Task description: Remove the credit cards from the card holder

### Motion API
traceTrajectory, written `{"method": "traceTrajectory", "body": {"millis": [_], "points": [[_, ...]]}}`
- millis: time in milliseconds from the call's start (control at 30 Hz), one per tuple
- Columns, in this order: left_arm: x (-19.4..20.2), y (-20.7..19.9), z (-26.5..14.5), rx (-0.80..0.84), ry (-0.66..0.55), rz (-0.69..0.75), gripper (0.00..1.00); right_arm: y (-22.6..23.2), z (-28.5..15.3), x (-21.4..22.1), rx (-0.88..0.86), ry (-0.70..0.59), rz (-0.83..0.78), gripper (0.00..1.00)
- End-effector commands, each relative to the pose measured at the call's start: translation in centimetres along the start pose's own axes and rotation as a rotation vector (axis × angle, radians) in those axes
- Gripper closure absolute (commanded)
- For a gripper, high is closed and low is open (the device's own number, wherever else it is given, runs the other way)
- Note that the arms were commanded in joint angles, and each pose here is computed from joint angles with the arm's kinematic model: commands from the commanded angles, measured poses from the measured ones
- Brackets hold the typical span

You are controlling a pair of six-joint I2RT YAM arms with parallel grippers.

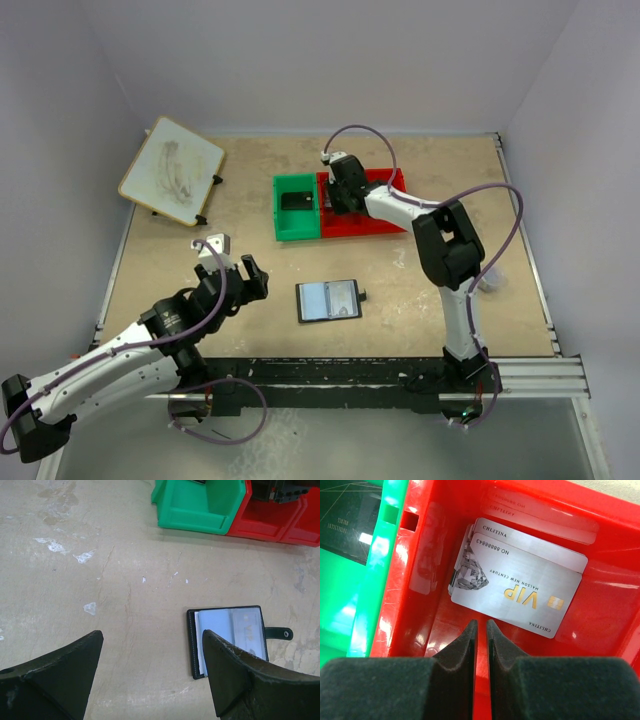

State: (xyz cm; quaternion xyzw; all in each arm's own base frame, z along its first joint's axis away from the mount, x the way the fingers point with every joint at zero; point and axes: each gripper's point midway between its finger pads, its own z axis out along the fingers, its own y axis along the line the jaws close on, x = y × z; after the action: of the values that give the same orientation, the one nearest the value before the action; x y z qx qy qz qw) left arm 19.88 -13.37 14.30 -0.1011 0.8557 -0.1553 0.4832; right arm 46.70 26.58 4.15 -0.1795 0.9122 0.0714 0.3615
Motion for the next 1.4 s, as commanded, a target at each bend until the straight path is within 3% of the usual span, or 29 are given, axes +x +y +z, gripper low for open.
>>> {"method": "traceTrajectory", "body": {"millis": [0,500,967,1367], "points": [[-2.0,-1.1,-0.5,0.026,-0.049,-0.034,0.22,0.1,-0.1,-1.4,0.015,-0.034,0.028,0.85],[-1.9,-0.8,-0.5,0.018,-0.05,-0.035,0.22,-1.1,1.2,-2.3,0.095,-0.078,0.072,0.83],[-1.7,-1.0,-0.4,0.023,-0.036,-0.022,0.22,-2.3,-0.6,-3.9,0.147,-0.123,0.047,0.79],[-0.6,-2.5,0.5,0.059,0.006,-0.016,0.22,-0.2,-5.5,-5.8,-0.001,-0.196,0.053,0.72]]}}
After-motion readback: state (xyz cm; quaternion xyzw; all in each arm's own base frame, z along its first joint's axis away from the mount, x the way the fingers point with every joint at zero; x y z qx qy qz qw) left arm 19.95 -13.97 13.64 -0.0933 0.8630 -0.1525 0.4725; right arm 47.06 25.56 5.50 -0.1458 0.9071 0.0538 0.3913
